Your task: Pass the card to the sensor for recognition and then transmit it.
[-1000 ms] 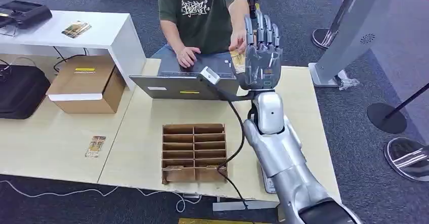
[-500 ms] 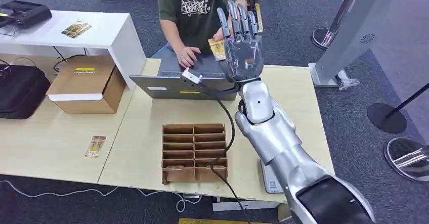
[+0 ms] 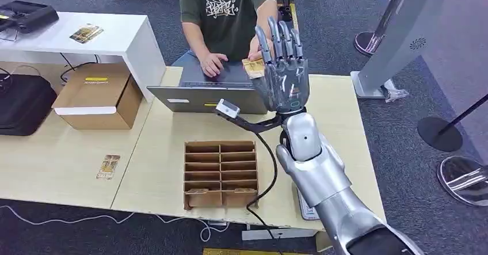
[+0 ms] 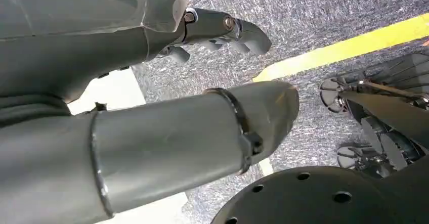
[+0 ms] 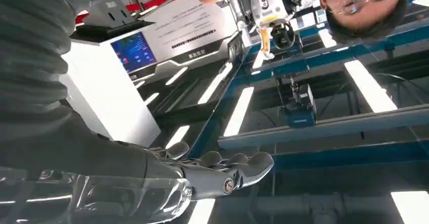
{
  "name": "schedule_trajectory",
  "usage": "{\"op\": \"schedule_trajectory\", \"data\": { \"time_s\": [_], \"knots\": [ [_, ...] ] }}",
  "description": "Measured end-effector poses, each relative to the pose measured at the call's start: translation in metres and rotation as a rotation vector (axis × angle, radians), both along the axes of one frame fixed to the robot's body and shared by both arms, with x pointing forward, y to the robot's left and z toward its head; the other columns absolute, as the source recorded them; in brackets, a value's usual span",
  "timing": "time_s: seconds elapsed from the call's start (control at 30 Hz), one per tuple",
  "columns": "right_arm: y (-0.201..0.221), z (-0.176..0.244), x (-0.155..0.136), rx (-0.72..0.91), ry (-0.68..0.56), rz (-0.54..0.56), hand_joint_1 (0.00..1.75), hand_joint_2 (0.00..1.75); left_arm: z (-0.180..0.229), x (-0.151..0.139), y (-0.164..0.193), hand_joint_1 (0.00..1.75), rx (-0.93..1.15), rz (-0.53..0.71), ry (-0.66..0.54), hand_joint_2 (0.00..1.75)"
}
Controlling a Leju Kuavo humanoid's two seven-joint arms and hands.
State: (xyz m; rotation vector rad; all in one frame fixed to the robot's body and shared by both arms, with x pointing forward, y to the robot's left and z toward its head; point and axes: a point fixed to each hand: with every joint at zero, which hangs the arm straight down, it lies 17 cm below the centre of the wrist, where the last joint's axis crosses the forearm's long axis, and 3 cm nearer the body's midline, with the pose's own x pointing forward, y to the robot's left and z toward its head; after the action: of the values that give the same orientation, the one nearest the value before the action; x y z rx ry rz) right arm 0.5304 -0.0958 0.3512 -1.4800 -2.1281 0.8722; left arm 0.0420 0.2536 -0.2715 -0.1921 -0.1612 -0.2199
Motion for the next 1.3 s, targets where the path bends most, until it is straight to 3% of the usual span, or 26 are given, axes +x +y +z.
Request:
{"op": "schedule_trajectory", "data": {
  "time_s": [0.57,0.6,0.63,1.3],
  "knots": [
    [-0.007,-0.002,-0.006,-0.001,-0.016,0.000,0.00,1.75,0.000,-0.007,-0.001,0.00,-0.006,0.033,0.011,0.00],
    [-0.007,-0.002,-0.006,-0.001,-0.015,-0.001,1.41,1.75,0.000,-0.007,-0.001,0.00,-0.006,0.033,0.011,0.00],
    [-0.009,-0.003,-0.006,0.001,-0.013,-0.004,1.73,1.75,0.000,-0.007,-0.001,0.00,-0.006,0.033,0.011,0.00],
    [-0.016,-0.010,-0.004,-0.001,0.000,-0.019,1.75,1.75,0.000,-0.007,0.000,0.00,-0.005,0.029,0.011,0.00]
  ]
}}
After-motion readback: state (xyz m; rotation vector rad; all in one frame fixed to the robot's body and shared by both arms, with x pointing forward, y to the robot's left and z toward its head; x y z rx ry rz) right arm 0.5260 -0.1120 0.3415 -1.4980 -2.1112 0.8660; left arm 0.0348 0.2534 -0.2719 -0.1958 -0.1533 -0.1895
